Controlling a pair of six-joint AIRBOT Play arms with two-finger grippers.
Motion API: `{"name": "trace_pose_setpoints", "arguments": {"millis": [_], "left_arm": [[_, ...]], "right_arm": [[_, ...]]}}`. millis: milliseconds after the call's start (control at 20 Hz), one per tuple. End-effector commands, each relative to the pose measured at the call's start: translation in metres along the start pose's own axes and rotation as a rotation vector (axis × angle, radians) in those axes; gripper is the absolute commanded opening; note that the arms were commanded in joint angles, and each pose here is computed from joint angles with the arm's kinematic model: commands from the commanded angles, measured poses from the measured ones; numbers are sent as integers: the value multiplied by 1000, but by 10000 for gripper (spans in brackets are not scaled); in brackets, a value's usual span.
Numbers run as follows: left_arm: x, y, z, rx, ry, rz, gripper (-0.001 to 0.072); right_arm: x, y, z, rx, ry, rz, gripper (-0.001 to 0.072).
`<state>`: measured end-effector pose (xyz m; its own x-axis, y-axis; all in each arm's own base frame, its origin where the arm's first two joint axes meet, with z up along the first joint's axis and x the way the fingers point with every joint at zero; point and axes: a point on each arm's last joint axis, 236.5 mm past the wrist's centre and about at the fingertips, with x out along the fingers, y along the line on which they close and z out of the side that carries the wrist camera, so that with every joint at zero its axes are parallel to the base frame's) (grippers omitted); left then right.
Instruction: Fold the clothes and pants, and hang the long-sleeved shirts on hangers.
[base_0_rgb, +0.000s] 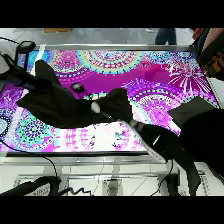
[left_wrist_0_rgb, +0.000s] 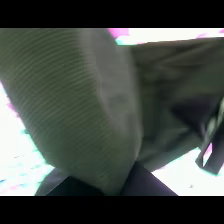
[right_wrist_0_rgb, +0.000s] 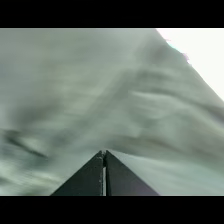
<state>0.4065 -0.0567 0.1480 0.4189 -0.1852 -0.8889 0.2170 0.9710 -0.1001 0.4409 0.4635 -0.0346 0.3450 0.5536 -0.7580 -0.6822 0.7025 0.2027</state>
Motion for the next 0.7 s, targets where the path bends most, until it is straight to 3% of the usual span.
{"name": "trace_pose_setpoints", "arguments": {"millis": [0,150,400,650], "left_arm": [[22,-73,16,-75,-1,-332,17],[52,-126,39,-98,-36,-481,17],[115,-213,41,-90,-18,-553,17],[158,-318,26,-1,-78,-605,21]], "right_arm": [[-66,-113,-12,25,124,-133,35],[-149,-191,-35,110,227,-194,36],[-260,-285,-57,276,194,-315,36],[-304,-336,-89,411,189,-371,36]]}}
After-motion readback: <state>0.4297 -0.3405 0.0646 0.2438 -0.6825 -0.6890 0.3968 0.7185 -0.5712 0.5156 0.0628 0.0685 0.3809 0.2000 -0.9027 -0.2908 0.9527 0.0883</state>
